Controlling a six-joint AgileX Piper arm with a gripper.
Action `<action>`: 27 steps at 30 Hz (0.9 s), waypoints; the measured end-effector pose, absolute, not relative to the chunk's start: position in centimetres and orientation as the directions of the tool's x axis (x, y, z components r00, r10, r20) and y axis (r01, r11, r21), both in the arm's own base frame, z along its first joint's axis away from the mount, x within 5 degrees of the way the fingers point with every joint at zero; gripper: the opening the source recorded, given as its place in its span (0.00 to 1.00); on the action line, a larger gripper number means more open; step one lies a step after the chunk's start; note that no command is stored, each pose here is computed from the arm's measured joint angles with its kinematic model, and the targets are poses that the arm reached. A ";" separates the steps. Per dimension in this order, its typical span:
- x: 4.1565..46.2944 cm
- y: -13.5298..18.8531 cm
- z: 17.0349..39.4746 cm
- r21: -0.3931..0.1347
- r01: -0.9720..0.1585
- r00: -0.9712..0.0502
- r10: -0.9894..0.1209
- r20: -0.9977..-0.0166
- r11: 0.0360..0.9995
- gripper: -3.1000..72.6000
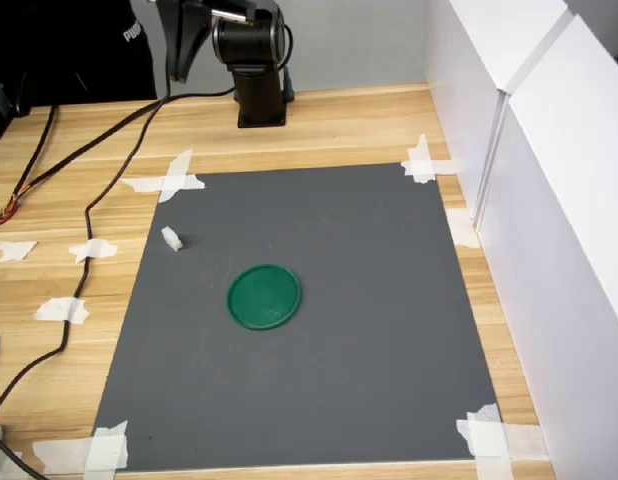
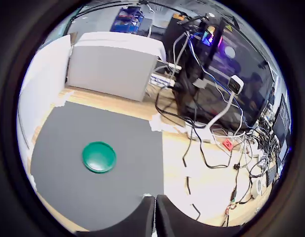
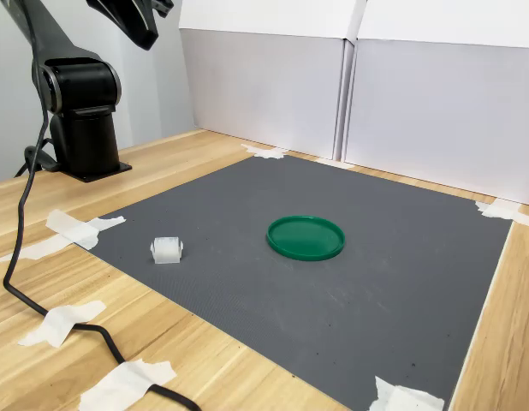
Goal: Grasp a white terminal and put it on the green lid.
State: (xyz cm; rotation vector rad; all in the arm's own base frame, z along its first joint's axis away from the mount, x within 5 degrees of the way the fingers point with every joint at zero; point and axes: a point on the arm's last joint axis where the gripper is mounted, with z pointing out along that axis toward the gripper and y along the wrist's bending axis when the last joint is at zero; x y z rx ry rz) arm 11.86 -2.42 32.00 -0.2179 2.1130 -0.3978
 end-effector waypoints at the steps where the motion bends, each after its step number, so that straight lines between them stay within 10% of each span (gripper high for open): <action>1: 12.3 -2.6 32.2 -0.370 -0.007 -0.559 -0.311 -0.769 0.929 0.02; 19: 15.1 -6.6 32.3 -0.338 -0.402 -0.685 -0.524 -0.506 0.851 0.03; 27: 16.6 -8.7 29.9 -0.298 -0.567 -0.682 -0.640 -0.354 0.768 0.30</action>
